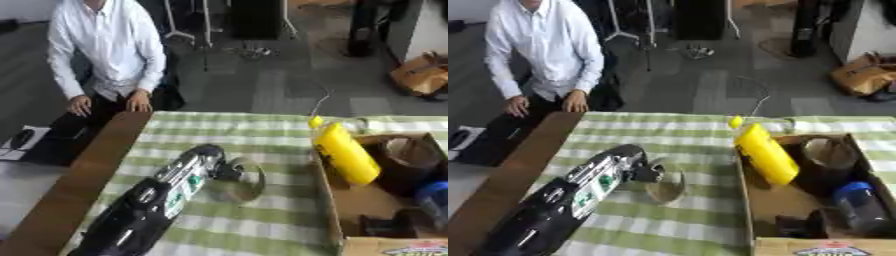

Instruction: Pick up objects on the table and place them in the box.

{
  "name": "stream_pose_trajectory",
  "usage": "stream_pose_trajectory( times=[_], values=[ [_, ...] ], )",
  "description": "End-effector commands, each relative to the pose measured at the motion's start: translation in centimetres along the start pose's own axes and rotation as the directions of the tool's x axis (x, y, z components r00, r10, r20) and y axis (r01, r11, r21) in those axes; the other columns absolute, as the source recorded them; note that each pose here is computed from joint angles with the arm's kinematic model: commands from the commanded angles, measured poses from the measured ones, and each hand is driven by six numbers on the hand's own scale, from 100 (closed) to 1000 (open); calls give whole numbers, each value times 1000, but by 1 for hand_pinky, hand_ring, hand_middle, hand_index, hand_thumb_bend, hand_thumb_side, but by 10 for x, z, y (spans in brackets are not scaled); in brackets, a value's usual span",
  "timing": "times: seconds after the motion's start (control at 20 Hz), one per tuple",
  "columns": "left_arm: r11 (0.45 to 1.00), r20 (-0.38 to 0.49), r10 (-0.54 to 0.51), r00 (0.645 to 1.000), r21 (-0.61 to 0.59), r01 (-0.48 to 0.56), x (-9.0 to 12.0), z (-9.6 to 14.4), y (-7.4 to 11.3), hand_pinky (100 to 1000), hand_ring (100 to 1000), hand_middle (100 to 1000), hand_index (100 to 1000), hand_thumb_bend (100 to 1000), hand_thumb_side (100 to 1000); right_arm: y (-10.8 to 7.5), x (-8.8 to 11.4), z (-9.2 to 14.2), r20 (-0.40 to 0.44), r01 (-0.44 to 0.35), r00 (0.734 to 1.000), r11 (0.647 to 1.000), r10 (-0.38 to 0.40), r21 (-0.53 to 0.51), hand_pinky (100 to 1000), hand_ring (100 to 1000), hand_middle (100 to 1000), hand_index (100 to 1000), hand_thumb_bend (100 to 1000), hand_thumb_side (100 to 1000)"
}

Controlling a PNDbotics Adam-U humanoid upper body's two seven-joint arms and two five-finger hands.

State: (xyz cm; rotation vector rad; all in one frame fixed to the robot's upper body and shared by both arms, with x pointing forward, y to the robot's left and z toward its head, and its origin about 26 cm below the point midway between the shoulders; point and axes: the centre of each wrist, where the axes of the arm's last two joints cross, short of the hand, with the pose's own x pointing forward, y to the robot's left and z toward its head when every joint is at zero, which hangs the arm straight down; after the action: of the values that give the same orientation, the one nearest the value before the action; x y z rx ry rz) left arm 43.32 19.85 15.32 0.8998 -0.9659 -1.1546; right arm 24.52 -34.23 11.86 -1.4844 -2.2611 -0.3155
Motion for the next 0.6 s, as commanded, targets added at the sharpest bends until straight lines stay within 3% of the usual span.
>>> stream_pose_trajectory(
  times=[0.05, 0.2, 0.3, 0.6],
  values=[
    [996, 3, -43, 999, 74, 42, 1, 7, 11, 191, 277, 156, 392, 100, 664, -1, 1, -6, 12, 12, 1000, 1000, -12, -26, 921, 1000, 926, 876, 100, 1000],
    [990, 10, -84, 996, 118, 82, 5, 10, 13, 178, 266, 147, 386, 100, 626, 0, 2, -6, 12, 16, 1000, 1000, -15, -26, 921, 1000, 925, 875, 100, 1000],
    [975, 5, -139, 990, 176, 136, 8, 14, 14, 165, 266, 148, 381, 100, 526, 0, 2, -6, 11, 17, 1000, 1000, -17, -25, 921, 1000, 925, 874, 100, 1000],
    [841, -55, -356, 933, 417, 346, 9, 23, -3, 112, 254, 131, 386, 100, 393, 2, 3, -8, 7, 19, 1000, 999, -19, -31, 921, 1000, 925, 874, 100, 1000]
  ],
)
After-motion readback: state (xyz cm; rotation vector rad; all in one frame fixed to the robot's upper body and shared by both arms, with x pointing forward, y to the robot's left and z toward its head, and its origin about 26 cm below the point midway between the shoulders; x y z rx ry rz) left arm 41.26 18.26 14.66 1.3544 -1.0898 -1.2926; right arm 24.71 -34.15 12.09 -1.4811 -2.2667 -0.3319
